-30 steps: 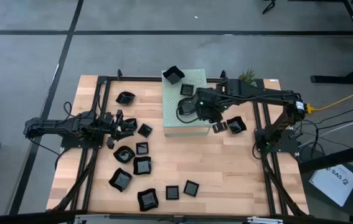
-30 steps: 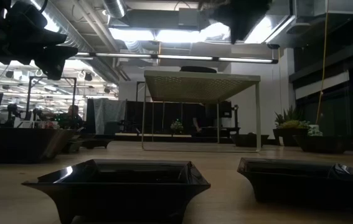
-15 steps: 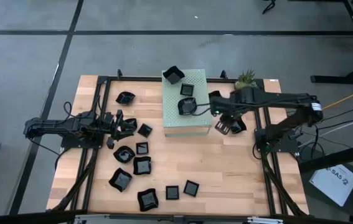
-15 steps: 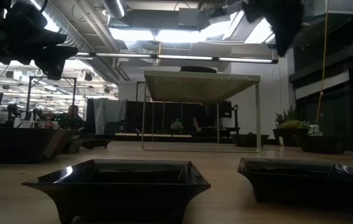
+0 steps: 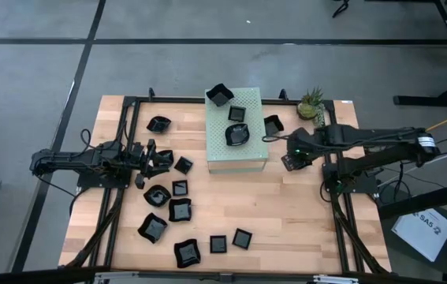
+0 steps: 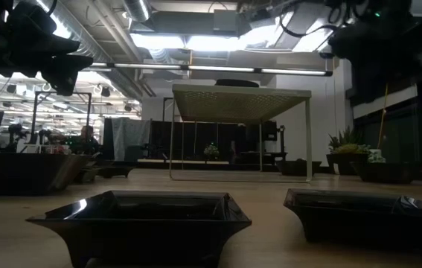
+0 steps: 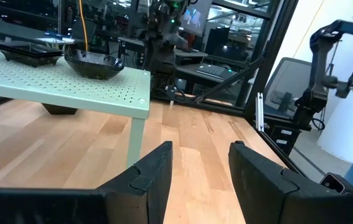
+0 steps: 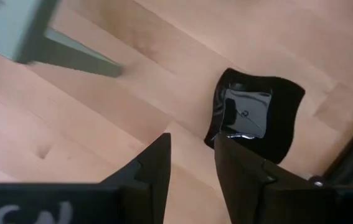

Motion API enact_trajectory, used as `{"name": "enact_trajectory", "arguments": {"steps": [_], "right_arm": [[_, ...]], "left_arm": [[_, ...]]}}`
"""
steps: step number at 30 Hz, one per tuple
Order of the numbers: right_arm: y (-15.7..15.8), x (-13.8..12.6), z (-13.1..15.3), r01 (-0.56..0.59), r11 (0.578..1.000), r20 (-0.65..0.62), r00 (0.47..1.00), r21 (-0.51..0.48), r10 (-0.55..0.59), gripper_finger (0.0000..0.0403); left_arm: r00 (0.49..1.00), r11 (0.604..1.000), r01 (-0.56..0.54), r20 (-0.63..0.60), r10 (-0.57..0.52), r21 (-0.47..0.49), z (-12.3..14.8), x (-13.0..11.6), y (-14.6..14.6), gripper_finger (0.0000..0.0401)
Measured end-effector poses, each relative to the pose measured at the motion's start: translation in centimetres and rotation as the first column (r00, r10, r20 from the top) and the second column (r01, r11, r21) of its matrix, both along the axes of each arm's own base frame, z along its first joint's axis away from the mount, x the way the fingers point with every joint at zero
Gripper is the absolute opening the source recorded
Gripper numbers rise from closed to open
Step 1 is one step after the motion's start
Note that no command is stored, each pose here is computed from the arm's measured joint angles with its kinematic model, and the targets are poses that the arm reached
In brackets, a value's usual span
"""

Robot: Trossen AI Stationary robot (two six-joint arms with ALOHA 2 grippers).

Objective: Pick & Place Mini shaped plates
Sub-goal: Stack the black distorted square plate on top of the black distorted square plates on the shelf

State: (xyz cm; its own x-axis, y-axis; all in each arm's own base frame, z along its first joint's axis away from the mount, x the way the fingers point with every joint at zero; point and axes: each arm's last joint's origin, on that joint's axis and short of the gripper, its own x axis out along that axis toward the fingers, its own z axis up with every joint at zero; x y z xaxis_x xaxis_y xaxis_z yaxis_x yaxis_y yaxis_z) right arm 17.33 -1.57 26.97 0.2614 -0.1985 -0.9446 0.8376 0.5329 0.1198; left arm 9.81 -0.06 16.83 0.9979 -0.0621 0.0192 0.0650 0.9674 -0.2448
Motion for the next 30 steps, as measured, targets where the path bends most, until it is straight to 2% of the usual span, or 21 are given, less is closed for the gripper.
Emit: {"name": "enact_trajectory", "arguments": {"steps": [7, 11, 26, 30], "right_arm": [[0.2, -2.9, -3.2, 0.039, 0.999, 0.088, 0.995, 0.003, -0.039, 0.0123], [0.5, -3.8, -4.3, 0.030, 1.000, 0.131, 0.991, 0.007, -0.031, 0.0123], [2.0, -3.0, -5.6, -0.067, 0.997, 0.156, 0.985, -0.043, 0.073, 0.0123], [2.5, -2.6, -6.0, -0.093, 0.995, 0.120, 0.988, -0.041, 0.097, 0.0122]], "left_arm": [[1.000, 1.000, 0.000, 0.000, 0.000, 0.000, 0.0, 0.0, 0.0, 0.0152], [1.000, 1.000, 0.000, 0.000, 0.000, 0.000, 0.0, 0.0, 0.0, 0.0152], [1.000, 1.000, 0.000, 0.000, 0.000, 0.000, 0.0, 0.0, 0.0, 0.0152], [1.000, 1.000, 0.000, 0.000, 0.000, 0.000, 0.0, 0.0, 0.0, 0.0152]]}}
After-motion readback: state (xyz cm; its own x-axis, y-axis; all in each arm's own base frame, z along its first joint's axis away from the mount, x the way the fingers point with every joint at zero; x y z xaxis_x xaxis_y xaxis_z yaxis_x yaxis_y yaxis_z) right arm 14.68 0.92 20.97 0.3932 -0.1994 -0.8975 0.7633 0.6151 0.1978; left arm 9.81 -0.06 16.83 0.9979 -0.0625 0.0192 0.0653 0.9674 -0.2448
